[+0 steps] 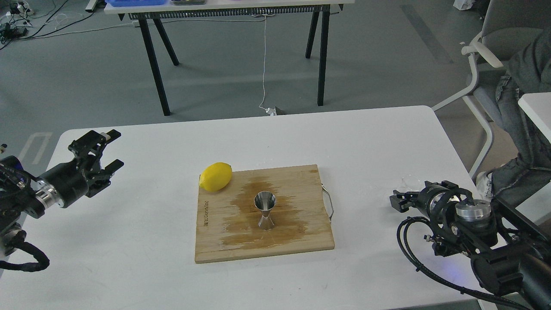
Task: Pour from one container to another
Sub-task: 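Grasp the small clear glass with the right gripper, then lift the glass and move it above the jigger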
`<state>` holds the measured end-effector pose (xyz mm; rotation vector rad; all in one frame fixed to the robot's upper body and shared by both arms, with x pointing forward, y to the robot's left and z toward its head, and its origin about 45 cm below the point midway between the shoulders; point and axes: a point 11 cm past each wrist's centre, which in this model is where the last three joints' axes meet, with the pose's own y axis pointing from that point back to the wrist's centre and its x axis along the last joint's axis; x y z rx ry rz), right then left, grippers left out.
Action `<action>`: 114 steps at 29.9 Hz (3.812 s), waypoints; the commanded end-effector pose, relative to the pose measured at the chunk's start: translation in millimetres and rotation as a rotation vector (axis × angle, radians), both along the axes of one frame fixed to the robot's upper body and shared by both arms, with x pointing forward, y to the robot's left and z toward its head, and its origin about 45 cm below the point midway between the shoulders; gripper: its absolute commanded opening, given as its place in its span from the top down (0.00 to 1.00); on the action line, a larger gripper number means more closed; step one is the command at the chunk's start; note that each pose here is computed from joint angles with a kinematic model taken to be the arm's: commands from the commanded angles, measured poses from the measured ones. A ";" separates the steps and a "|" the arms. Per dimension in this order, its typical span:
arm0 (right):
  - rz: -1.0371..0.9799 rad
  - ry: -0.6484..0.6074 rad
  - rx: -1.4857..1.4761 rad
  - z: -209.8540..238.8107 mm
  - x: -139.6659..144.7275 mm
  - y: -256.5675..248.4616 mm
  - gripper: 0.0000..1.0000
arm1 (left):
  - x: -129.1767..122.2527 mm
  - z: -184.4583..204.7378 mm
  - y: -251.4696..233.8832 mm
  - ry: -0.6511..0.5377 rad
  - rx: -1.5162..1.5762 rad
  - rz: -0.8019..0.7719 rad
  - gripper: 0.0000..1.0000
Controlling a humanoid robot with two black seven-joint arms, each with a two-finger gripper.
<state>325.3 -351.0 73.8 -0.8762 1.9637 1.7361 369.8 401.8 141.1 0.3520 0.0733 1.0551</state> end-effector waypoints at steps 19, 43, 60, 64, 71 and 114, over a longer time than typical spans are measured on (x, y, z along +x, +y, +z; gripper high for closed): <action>-0.026 -0.014 0.008 1.9 12.5 2.5 0.18 | -1.0 -3.1 1.7 0.007 0.003 0.007 0.01; -0.007 -0.009 -0.021 -2.8 9.1 2.9 0.48 | -1.5 -7.0 4.0 0.015 0.007 0.020 0.01; 0.048 -0.052 -0.060 8.4 19.0 10.5 0.70 | -0.5 -10.6 -5.3 0.017 -0.011 0.011 0.01; 0.186 -0.167 -0.132 53.5 57.5 31.9 0.71 | 0.0 -15.2 -15.2 0.021 -0.026 -0.001 0.01; 0.597 -0.388 -0.370 158.2 127.1 104.4 0.71 | 1.1 -17.6 -23.4 0.022 -0.041 -0.010 0.01; 1.839 -0.651 -0.783 175.4 51.9 211.6 0.75 | 3.0 -22.7 -41.2 0.024 -0.074 -0.028 0.01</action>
